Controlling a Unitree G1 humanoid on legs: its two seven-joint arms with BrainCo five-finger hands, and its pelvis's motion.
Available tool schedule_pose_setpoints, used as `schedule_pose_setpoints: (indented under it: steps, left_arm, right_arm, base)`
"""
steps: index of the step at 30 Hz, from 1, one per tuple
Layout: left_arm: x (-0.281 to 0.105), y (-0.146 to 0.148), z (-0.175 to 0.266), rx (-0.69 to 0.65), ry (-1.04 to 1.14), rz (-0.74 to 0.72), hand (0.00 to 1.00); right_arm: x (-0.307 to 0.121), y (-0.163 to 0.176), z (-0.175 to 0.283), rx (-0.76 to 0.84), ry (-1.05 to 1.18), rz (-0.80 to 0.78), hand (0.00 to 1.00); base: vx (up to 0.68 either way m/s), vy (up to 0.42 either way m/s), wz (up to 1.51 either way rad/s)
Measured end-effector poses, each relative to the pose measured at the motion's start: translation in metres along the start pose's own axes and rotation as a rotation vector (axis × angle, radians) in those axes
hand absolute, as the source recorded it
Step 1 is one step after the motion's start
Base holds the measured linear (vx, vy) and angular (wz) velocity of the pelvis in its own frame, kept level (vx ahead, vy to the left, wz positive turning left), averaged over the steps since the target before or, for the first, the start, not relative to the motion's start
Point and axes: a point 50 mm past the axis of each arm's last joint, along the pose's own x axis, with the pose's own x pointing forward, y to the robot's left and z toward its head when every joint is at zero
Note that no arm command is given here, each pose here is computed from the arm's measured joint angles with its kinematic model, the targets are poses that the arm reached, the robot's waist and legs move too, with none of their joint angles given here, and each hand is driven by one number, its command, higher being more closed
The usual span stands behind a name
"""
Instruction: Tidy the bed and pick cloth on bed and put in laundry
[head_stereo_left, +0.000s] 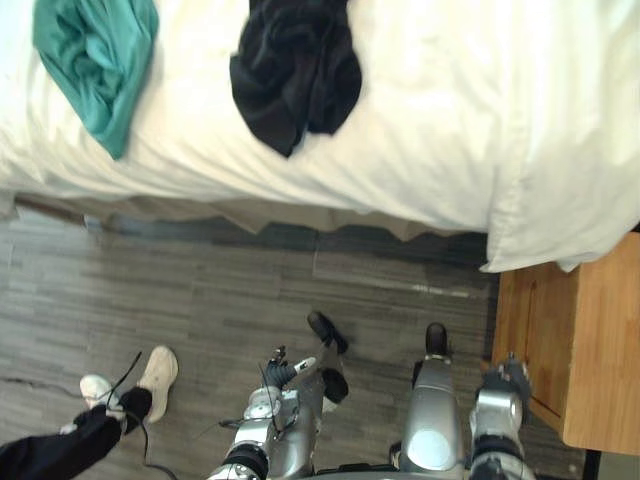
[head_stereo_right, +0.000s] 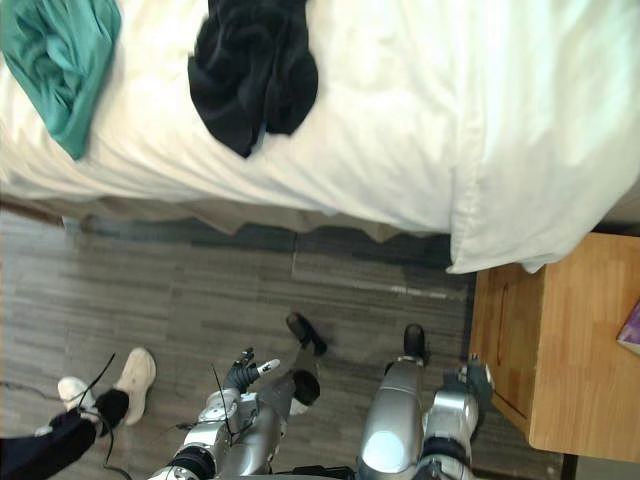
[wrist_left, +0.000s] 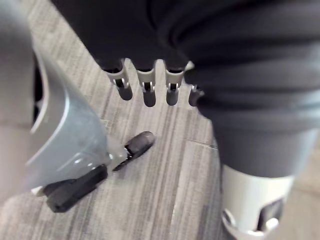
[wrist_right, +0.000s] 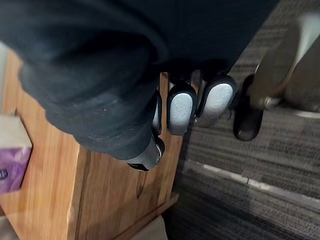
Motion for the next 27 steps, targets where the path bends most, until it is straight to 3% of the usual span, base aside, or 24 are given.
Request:
schedule_pose_setpoints:
  steps: [1, 5, 9, 17, 21, 27]
  left_arm:
    - [0.000, 0.001, -0.001, -0.004, 0.003, 0.005, 0.00]
    - [-0.006, 0.012, -0.022, 0.007, 0.082, 0.034, 0.00]
    - [-0.013, 0.026, -0.040, 0.033, 0.154, 0.080, 0.00]
    - [-0.021, 0.049, -0.059, 0.123, 0.242, 0.116, 0.00]
    - [-0.023, 0.058, -0.063, 0.159, 0.265, 0.129, 0.00]
    - [-0.027, 0.076, -0.058, 0.110, 0.224, 0.202, 0.00]
  right_arm:
    - [-0.001, -0.001, -0.003, -0.014, 0.013, 0.002, 0.00]
    - [-0.007, -0.020, -0.024, -0.159, 0.117, -0.016, 0.00]
    - [-0.019, -0.056, -0.040, -0.419, 0.229, -0.064, 0.00]
    - [-0.029, -0.079, -0.057, -0.774, 0.367, -0.014, 0.00]
    - [-0.030, -0.083, -0.057, -0.811, 0.379, -0.010, 0.00]
    - [-0.031, -0.102, -0.050, -0.846, 0.404, -0.060, 0.00]
  base:
    - [0.04, -0.069, -0.10]
    - [0.08, -0.101, 0.09]
    - [0.13, -0.095, 0.22]
    - [0.02, -0.054, -0.08]
    - [-0.02, -0.041, -0.31]
    - [0.05, -0.083, -0.24]
